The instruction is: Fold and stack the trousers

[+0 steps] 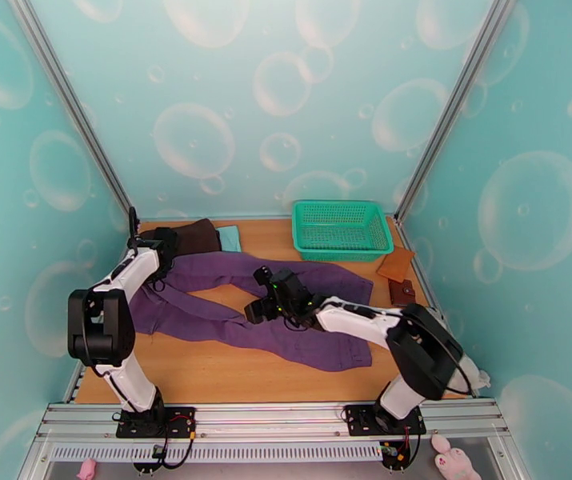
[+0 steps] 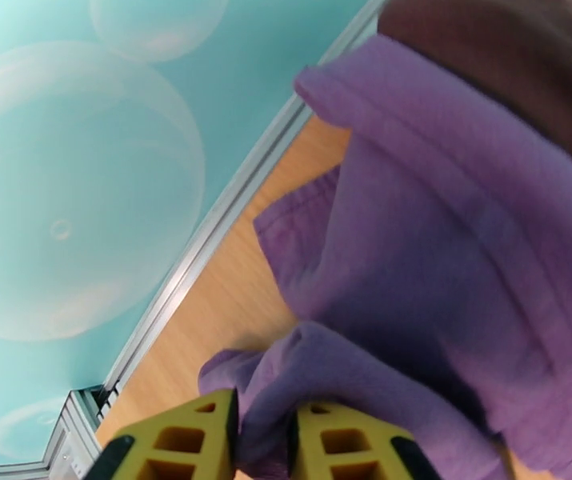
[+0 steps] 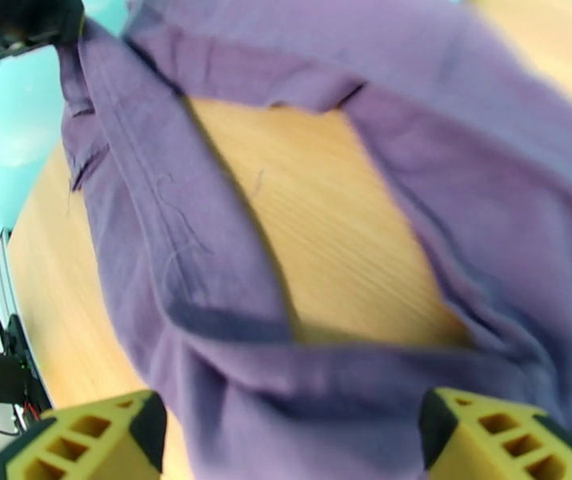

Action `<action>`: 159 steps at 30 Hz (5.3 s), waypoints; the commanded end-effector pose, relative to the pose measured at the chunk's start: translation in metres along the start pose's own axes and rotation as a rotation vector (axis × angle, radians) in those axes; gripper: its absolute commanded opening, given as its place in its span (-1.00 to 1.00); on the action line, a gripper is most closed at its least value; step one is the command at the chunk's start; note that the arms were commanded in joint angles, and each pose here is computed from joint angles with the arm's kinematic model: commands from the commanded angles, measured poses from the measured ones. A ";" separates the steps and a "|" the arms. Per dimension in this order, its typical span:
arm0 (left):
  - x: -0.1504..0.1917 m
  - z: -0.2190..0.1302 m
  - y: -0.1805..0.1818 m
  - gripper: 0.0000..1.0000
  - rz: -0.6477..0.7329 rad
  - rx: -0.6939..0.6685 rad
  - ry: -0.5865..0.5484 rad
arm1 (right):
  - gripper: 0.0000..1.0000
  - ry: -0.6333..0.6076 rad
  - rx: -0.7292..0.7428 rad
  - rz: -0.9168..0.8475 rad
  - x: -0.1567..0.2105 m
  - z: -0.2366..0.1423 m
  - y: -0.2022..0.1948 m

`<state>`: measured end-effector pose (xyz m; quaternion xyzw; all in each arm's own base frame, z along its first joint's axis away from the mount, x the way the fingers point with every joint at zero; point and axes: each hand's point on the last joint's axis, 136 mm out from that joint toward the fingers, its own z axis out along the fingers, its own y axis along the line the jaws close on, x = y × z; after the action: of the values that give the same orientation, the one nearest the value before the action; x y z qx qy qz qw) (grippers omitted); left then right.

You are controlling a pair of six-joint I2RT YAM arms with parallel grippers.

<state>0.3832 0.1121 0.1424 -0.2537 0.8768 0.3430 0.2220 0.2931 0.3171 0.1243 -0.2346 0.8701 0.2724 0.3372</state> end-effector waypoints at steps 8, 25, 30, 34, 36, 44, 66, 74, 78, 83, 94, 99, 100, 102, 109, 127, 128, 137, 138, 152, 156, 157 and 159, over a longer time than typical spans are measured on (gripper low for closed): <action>-0.030 -0.041 0.025 -0.22 -0.274 0.217 -0.183 | 0.76 0.039 0.272 -0.106 0.086 -0.042 -0.005; 0.164 -0.116 -0.066 -0.23 0.053 0.647 0.111 | -1.00 0.131 0.329 -0.160 0.072 -0.008 -0.013; 0.192 -0.120 -0.087 -0.23 0.119 0.691 0.141 | -1.00 0.140 0.232 -0.177 0.035 -0.028 -0.005; 0.212 -0.117 -0.108 -0.24 0.167 0.742 0.178 | -1.00 0.203 0.172 -0.121 0.032 -0.030 -0.016; 0.217 -0.115 -0.120 -0.24 0.184 0.757 0.186 | -1.00 0.212 0.183 -0.066 0.031 -0.024 -0.036; 0.201 -0.092 -0.155 -0.23 0.186 0.684 0.135 | -0.95 0.117 0.260 -0.008 0.001 0.008 -0.093; 0.182 -0.052 -0.115 -0.19 -0.020 0.659 0.118 | 0.50 0.323 0.560 0.280 0.157 -0.034 -0.032; 0.180 -0.053 -0.117 -0.19 -0.031 0.698 0.128 | -0.10 0.317 0.834 0.183 0.162 -0.032 -0.068; 0.179 -0.046 -0.104 -0.18 -0.078 0.637 0.112 | -1.00 0.346 0.832 0.167 0.160 -0.043 -0.070; 0.184 -0.036 -0.077 -0.18 -0.209 0.543 0.108 | -1.00 0.438 0.741 0.288 0.163 -0.081 -0.067; 0.180 -0.047 -0.049 -0.18 -0.291 0.537 0.074 | -1.00 0.561 1.141 0.394 0.165 -0.195 -0.110; 0.149 -0.079 -0.041 -0.17 -0.302 0.623 -0.022 | -1.00 0.558 1.156 0.411 0.154 -0.211 -0.104; 0.145 -0.084 -0.042 -0.17 -0.300 0.643 -0.035 | -0.98 0.547 1.146 0.420 0.151 -0.211 -0.103; 0.142 -0.090 -0.044 -0.16 -0.283 0.667 -0.037 | -0.97 0.549 1.141 0.417 0.149 -0.211 -0.103; 0.159 -0.088 -0.057 -0.16 -0.150 0.637 0.021 | 0.20 0.390 1.145 0.255 0.077 -0.182 -0.094; 0.205 -0.049 -0.076 -0.21 0.030 0.410 0.188 | 0.80 0.178 0.261 0.136 0.032 0.013 -0.065; 0.205 -0.047 -0.076 -0.21 0.032 0.385 0.194 | 0.80 0.187 0.256 0.151 0.039 0.016 -0.067; 0.208 -0.043 -0.073 -0.57 0.021 0.363 0.221 | 0.60 0.264 0.313 0.331 0.095 0.026 -0.109; 0.208 -0.043 -0.071 -0.64 0.010 0.364 0.219 | 0.50 0.266 0.332 0.353 0.101 0.023 -0.117; 0.204 -0.048 -0.041 -0.84 -0.058 0.353 0.197 | -0.34 0.261 0.556 0.499 0.134 -0.026 -0.200; 0.203 -0.046 -0.037 -0.96 -0.057 0.328 0.201 | -0.33 0.236 0.565 0.485 0.122 -0.032 -0.200; 0.202 -0.048 -0.035 -0.97 -0.062 0.328 0.199 | -0.32 0.231 0.572 0.479 0.119 -0.034 -0.201; 0.198 -0.052 -0.032 -0.94 -0.071 0.334 0.191 | -0.32 0.227 0.577 0.473 0.118 -0.035 -0.201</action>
<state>0.2430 -0.0128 0.0391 -0.2662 0.9355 0.1416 0.1840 0.3469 0.1484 0.0230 0.0462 0.9531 0.1252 0.2715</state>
